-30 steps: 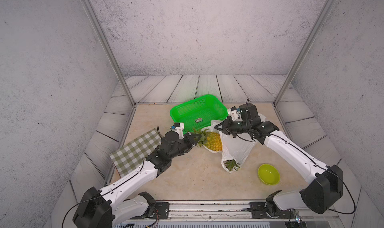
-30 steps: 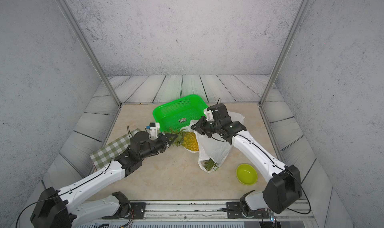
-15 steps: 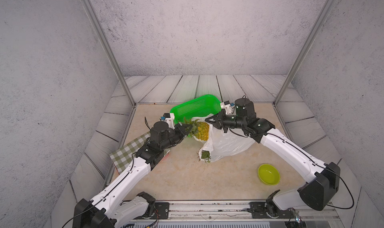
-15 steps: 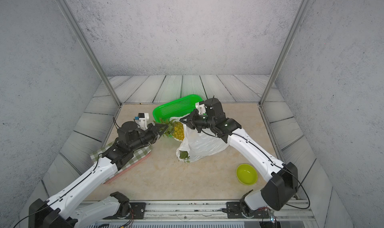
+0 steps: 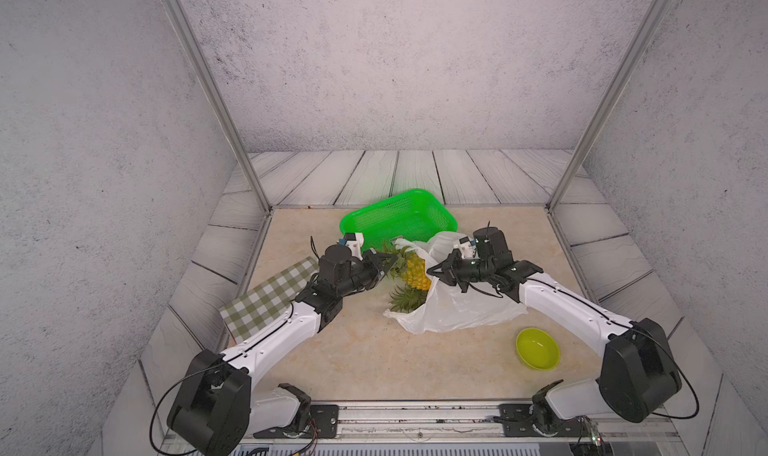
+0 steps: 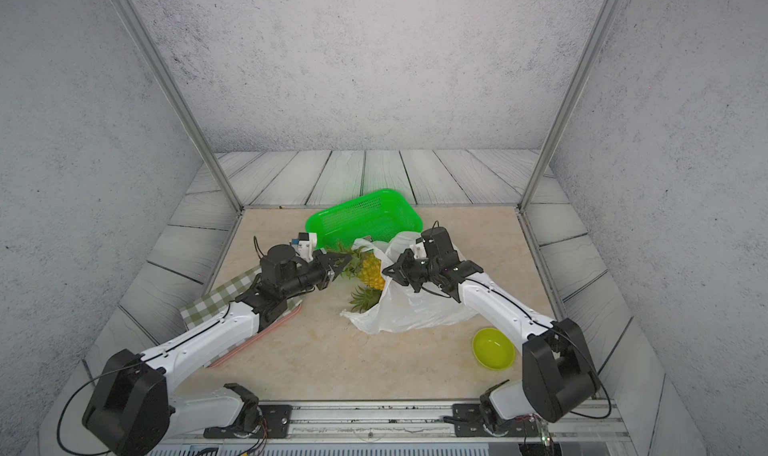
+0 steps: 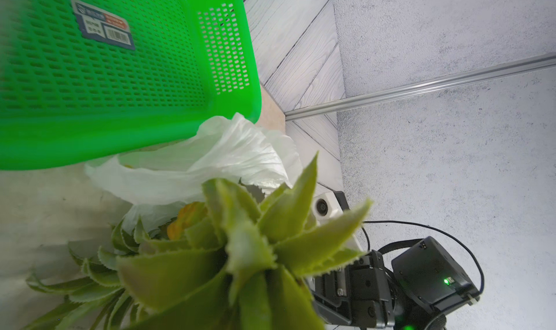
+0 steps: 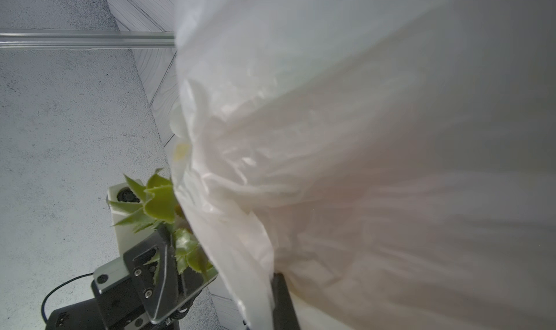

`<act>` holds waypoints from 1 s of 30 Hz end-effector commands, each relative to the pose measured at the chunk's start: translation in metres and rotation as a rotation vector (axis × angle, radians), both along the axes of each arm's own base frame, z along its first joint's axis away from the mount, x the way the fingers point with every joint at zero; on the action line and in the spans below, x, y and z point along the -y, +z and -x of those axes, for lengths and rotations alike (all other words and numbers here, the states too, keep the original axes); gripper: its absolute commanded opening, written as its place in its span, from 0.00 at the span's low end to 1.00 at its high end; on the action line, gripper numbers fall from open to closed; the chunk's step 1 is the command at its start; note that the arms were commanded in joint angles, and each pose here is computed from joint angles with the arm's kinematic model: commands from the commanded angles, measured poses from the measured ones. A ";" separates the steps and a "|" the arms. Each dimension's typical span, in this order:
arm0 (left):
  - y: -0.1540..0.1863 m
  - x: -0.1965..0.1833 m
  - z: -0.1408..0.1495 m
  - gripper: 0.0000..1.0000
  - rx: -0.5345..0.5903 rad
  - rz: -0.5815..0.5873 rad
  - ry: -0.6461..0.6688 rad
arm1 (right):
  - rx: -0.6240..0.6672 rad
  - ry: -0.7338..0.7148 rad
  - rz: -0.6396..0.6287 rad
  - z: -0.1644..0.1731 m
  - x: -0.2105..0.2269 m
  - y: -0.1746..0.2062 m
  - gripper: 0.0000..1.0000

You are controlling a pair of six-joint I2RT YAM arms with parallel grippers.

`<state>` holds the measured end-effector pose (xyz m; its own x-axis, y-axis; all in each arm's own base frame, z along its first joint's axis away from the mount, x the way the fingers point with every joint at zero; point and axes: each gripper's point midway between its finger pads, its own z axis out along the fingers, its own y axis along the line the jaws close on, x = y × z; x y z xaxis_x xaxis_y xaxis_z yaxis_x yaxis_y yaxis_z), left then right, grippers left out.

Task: Place the pineapple into a plastic bag & tie a knot
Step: Place the pineapple in the plastic bag.

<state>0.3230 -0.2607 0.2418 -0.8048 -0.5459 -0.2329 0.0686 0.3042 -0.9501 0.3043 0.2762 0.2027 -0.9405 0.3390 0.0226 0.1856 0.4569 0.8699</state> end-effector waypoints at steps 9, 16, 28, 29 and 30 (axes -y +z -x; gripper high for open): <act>0.018 0.058 0.010 0.00 0.074 0.104 -0.126 | 0.235 0.078 0.265 0.003 0.038 0.031 0.00; 0.055 0.047 0.020 0.00 0.130 0.134 -0.110 | 0.324 0.108 0.309 0.001 0.042 0.066 0.00; 0.105 0.040 0.038 0.00 0.177 0.286 -0.130 | 0.340 0.199 0.024 0.000 -0.018 0.134 0.00; 0.110 0.040 0.039 0.00 0.186 0.290 -0.134 | 0.346 0.212 0.016 0.002 -0.025 0.141 0.00; 0.116 0.038 0.040 0.00 0.200 0.298 -0.132 | 0.356 0.228 0.005 0.006 -0.034 0.150 0.00</act>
